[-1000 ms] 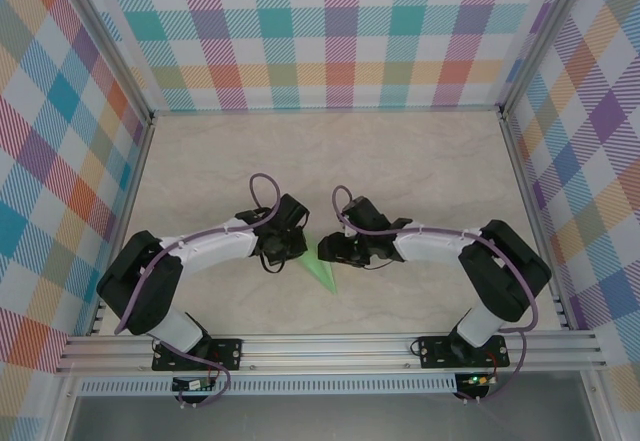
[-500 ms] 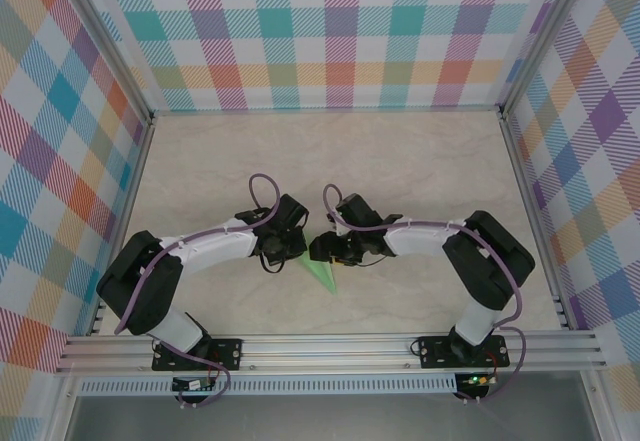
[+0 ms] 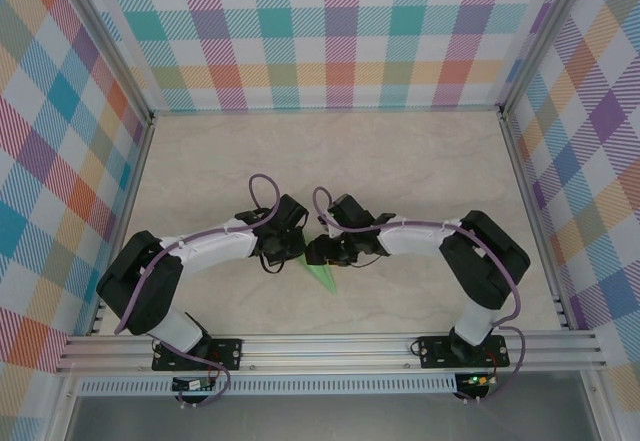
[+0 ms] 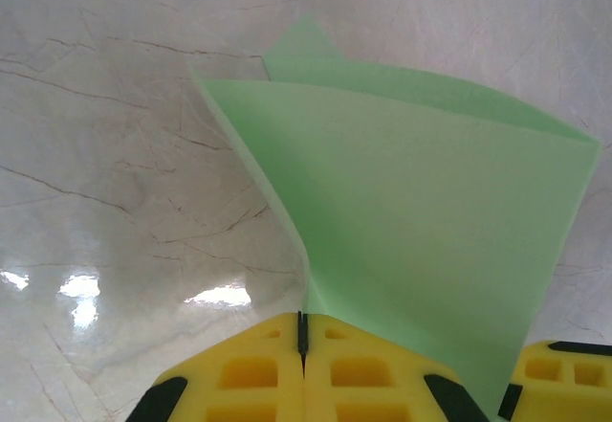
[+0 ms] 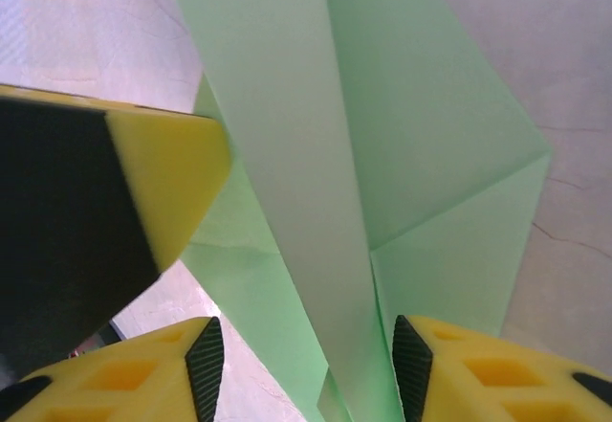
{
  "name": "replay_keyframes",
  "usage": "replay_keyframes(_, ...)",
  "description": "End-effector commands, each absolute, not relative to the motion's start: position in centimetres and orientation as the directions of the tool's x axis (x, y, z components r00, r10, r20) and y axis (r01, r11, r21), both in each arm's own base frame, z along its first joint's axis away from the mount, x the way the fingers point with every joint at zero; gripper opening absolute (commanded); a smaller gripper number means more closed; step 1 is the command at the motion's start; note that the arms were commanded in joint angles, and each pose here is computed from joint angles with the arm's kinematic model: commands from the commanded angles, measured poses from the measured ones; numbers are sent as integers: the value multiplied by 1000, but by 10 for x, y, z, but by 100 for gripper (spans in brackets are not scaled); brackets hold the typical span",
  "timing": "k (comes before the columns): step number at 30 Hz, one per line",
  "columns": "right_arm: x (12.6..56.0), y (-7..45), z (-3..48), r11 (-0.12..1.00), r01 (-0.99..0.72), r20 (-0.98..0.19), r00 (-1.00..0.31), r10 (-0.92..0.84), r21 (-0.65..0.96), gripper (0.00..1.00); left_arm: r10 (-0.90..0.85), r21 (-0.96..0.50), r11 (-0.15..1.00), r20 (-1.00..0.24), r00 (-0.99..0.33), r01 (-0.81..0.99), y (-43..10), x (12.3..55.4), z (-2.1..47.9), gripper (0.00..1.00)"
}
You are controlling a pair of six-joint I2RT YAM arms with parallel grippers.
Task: Fold a paper plane with a square sheet of paper (pick it up from the middle)
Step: Move a paper plane to the center of the table.
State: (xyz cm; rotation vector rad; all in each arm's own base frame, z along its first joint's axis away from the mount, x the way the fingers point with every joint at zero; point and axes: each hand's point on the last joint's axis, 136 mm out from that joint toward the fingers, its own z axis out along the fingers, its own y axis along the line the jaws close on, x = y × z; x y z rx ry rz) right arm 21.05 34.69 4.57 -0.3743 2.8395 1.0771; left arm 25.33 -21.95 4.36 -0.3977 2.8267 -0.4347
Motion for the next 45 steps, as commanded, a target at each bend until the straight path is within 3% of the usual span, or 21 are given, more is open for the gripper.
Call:
replay_keyframes(1, 209, 345, 33, 760, -282, -156, -959, -236, 585, 47, -310, -323, 918, -215, -926, -233, -213, 252, 45, 3)
replay_keyframes(17, 206, 342, 19, 808, -303, -159, -953, -258, 505, 26, -313, -337, 913, -222, -923, -229, -214, 253, 50, 4)
replay_keyframes(22, 206, 345, 28, 804, -313, -174, -950, -260, 506, 13, -316, -397, 896, -249, -915, -202, -220, 256, 67, 13)
replay_keyframes(27, 218, 336, 49, 841, -304, -218, -949, -227, 448, 6, -347, -424, 885, -322, -881, -193, -208, 257, 96, 28)
replay_keyframes(36, 260, 282, 68, 980, -157, -304, -946, -114, 120, 6, -449, -432, 863, -412, -793, -264, -168, 248, 117, 40)
replay_keyframes(45, 311, 295, 60, 986, -131, -311, -946, -93, 102, 8, -505, -443, 839, -415, -757, -316, -146, 241, 115, 41)
